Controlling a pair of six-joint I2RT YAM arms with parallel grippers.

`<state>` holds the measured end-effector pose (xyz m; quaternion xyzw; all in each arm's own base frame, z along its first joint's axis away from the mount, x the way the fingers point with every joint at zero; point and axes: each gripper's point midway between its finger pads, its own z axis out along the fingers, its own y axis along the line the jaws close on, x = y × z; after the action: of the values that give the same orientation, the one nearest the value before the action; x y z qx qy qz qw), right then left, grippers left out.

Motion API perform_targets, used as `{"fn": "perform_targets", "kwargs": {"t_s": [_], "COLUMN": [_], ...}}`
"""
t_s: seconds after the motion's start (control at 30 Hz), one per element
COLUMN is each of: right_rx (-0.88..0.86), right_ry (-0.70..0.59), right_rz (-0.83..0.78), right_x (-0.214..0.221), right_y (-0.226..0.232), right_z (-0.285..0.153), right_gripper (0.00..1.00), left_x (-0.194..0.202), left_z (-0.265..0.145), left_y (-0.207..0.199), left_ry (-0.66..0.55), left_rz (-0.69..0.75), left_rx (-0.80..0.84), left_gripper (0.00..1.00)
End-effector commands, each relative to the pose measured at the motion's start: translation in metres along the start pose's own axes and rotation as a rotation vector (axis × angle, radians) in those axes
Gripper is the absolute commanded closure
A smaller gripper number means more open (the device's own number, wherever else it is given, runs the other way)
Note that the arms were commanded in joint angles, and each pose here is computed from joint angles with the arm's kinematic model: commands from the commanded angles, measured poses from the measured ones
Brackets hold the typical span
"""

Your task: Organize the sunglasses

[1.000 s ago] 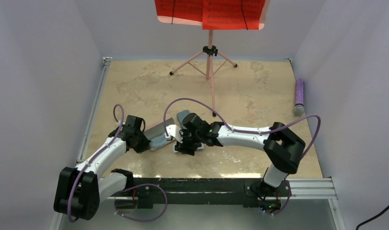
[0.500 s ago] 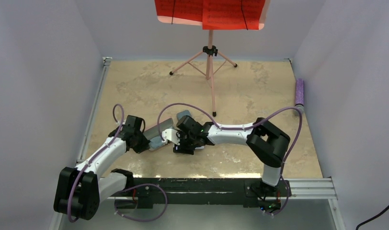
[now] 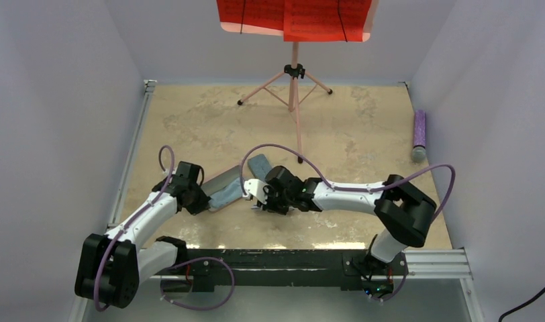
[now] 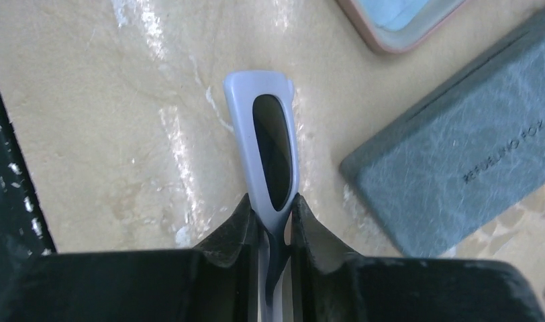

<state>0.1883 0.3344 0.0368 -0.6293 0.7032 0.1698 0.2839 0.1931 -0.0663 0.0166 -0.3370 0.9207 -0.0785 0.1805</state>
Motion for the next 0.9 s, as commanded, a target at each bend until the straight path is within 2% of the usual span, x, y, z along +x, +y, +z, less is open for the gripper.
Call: {"fn": "perform_targets", "kwargs": {"t_s": [0.0, 0.17, 0.4, 0.5, 0.63, 0.87], "right_rx": [0.007, 0.043, -0.013, -0.037, -0.101, -0.128], "right_ry": [-0.078, -0.258, -0.442, -0.453, -0.396, -0.375], "right_rz": [0.116, 0.157, 0.06, 0.012, -0.022, -0.055], "right_x": [-0.005, -0.032, -0.066, -0.071, -0.071, -0.08], "right_y": [0.009, 0.011, 0.024, 0.026, 0.031, 0.029], "right_z": [-0.018, -0.061, -0.103, -0.101, -0.085, -0.064], "right_gripper": [0.95, 0.96, 0.96, 0.96, 0.95, 0.95], "left_x": [0.004, 0.027, 0.051, 0.064, 0.081, 0.079], "left_z": [-0.008, -0.011, -0.018, -0.017, -0.019, -0.021], "left_y": [-0.01, -0.012, -0.038, -0.046, -0.066, -0.076], "left_ry": [0.012, 0.081, 0.143, 0.18, 0.224, 0.2], "left_rz": [0.04, 0.143, 0.329, 0.401, 0.469, 0.523], "left_rx": [0.041, 0.076, 0.151, 0.171, 0.269, 0.298], "left_gripper": [1.0, 1.0, 1.0, 1.0, 1.0, 1.0]}}
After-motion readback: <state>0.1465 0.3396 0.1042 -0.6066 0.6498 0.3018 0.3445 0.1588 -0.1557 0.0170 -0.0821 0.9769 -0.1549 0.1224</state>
